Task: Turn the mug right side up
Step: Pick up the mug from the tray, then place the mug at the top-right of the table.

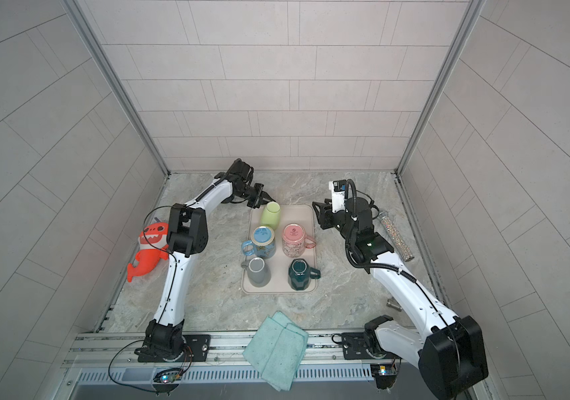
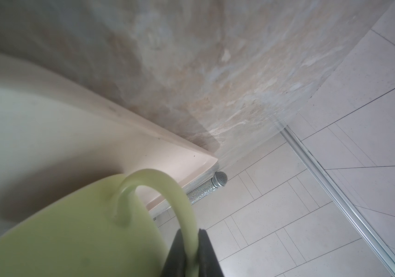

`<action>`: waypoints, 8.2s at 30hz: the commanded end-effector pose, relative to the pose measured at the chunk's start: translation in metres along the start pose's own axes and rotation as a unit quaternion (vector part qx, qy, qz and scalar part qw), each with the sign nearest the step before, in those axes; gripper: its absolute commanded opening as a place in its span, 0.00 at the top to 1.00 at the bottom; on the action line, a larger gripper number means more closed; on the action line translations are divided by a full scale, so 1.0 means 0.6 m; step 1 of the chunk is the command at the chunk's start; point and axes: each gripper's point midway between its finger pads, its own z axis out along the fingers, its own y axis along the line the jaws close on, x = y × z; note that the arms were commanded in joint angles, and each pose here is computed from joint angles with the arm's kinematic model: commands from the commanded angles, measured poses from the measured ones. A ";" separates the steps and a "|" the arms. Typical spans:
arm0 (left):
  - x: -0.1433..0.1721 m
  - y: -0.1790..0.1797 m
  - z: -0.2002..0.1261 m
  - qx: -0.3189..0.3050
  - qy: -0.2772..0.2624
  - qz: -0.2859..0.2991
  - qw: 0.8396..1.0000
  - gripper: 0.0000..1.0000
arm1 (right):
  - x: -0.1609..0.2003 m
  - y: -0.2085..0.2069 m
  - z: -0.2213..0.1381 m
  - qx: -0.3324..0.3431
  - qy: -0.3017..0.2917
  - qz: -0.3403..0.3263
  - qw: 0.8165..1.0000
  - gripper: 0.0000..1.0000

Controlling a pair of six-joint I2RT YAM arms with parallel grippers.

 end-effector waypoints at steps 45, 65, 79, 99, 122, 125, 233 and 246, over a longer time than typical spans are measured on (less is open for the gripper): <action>0.269 -0.234 -0.195 0.309 -0.042 0.491 0.813 1.00 | -0.033 0.014 -0.024 -0.004 0.018 -0.010 1.000 0.53; 0.490 -0.187 -0.320 0.470 -0.025 0.737 0.484 1.00 | -0.227 0.076 -0.006 -0.186 0.001 0.082 0.979 0.48; 0.460 -0.149 -0.289 0.379 -0.120 0.803 0.444 1.00 | -0.328 0.119 0.011 -0.392 -0.017 0.255 0.884 0.42; 0.457 -0.142 -0.267 0.311 -0.158 0.846 0.403 1.00 | -0.215 0.166 0.080 -0.413 0.117 0.313 0.847 0.46; 0.494 -0.140 -0.277 0.335 -0.145 0.852 0.376 1.00 | -0.163 0.179 0.136 -0.414 0.160 0.339 0.830 0.53; 0.496 -0.139 -0.276 0.342 -0.138 0.849 0.378 1.00 | -0.181 0.186 0.135 -0.438 0.147 0.353 0.813 0.54; 0.465 -0.114 -0.315 0.317 -0.136 0.821 0.456 0.54 | -0.094 -0.171 0.191 0.153 -0.035 -0.005 0.988 1.00; 0.438 -0.124 -0.307 0.334 -0.149 0.804 0.468 0.55 | -0.060 -0.205 0.217 0.229 -0.144 -0.066 0.960 1.00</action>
